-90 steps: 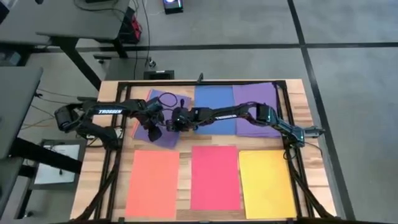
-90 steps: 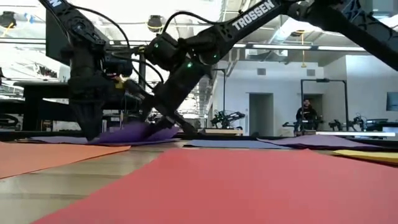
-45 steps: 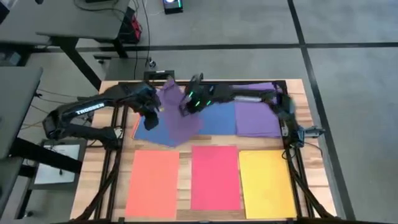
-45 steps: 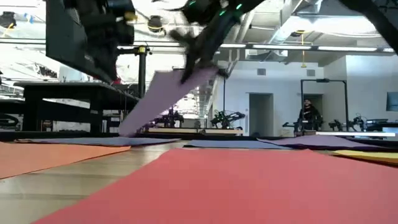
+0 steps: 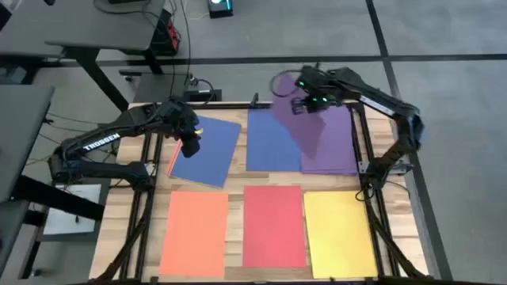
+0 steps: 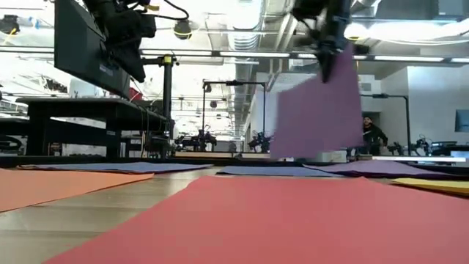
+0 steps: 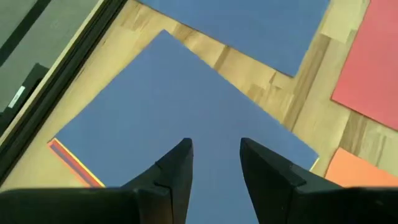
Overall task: Organize paper
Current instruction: Stack the purple paper on the top right purple papers
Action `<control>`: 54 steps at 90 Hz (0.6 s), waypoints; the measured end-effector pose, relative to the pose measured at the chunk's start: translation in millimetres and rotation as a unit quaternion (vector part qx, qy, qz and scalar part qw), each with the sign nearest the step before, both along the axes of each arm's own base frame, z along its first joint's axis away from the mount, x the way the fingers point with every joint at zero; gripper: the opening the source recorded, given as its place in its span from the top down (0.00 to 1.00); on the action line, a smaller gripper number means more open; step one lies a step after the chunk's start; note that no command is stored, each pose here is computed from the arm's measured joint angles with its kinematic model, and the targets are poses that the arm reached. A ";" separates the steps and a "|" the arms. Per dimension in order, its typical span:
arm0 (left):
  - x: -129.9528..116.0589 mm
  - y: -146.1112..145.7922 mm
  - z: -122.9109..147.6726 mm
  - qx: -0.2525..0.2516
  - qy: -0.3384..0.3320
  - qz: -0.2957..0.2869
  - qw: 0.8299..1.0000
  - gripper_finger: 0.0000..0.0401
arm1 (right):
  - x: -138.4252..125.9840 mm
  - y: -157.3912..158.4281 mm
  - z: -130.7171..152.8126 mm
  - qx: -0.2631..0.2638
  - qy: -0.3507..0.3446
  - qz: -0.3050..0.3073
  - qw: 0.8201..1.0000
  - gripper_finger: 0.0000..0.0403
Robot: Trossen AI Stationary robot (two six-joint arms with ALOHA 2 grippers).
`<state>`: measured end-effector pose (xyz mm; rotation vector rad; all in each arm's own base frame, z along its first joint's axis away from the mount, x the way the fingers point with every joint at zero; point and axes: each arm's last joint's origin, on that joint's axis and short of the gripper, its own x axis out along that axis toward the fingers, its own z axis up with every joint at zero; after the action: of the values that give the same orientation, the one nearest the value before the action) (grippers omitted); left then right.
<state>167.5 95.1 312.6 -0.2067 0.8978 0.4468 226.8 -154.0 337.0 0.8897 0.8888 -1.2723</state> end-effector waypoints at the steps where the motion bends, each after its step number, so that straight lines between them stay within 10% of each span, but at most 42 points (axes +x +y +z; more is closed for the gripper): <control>1: 0.0 0.0 0.0 0.000 0.000 0.000 1.000 0.71 | -3.1 1.9 -2.9 -0.002 -0.002 -0.009 1.000 1.00; 28: 0.1 0.1 0.0 -0.003 -0.002 0.005 1.000 0.71 | -70.9 59.8 -75.9 -0.022 -0.118 -0.208 0.971 1.00; 54: -0.2 -0.1 -0.3 -0.001 0.002 0.001 1.000 0.71 | -79.6 74.1 -132.8 -0.017 -0.054 -0.211 0.976 1.00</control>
<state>167.4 95.0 312.3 -0.2082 0.9018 0.4477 147.2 -79.9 204.2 1.1499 0.6055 -1.5794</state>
